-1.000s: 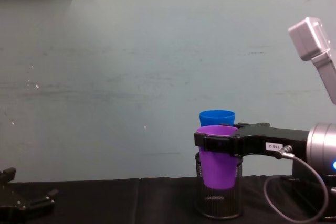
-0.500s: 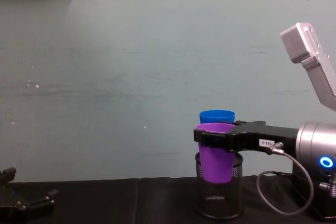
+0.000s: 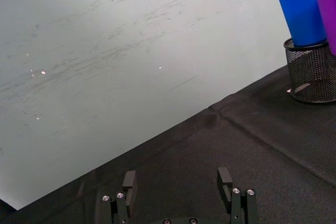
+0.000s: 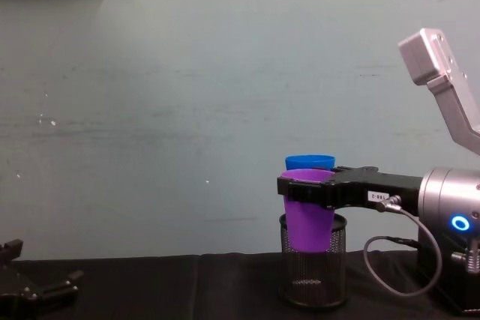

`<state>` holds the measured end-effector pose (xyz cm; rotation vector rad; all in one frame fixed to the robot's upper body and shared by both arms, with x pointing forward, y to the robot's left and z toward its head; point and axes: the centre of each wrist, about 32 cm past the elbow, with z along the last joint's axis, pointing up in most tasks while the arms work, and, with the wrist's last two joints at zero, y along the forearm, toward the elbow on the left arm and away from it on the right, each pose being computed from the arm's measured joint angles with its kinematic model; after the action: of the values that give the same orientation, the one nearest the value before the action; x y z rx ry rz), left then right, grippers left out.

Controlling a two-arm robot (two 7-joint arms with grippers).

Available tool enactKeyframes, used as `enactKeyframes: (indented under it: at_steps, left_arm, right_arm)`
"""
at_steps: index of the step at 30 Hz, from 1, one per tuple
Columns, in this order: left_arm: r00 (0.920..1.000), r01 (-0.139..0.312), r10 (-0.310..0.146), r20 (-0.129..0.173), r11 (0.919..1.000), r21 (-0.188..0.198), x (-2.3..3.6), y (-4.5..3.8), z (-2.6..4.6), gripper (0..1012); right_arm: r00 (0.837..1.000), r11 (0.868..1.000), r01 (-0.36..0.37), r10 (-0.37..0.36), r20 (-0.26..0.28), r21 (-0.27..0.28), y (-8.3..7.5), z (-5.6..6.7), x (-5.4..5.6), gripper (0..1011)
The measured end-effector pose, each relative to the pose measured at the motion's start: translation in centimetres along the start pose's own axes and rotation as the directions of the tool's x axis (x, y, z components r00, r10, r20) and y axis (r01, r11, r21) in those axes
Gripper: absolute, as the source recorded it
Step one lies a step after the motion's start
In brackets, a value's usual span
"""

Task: Pick up one cup with a gripper and tap it against the other cup.

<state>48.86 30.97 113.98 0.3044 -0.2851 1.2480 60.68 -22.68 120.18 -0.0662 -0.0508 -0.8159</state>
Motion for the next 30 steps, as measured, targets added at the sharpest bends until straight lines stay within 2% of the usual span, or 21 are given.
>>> enactKeyframes:
  at_steps: [30]
  left_arm:
    - [1.0000,0.000,0.000,0.000,1.0000,0.000,0.00,0.00,0.00,1000]
  right_arm:
    - [1.000,1.000,-0.002,0.002,-0.003,0.001,0.31,0.25,0.28,747]
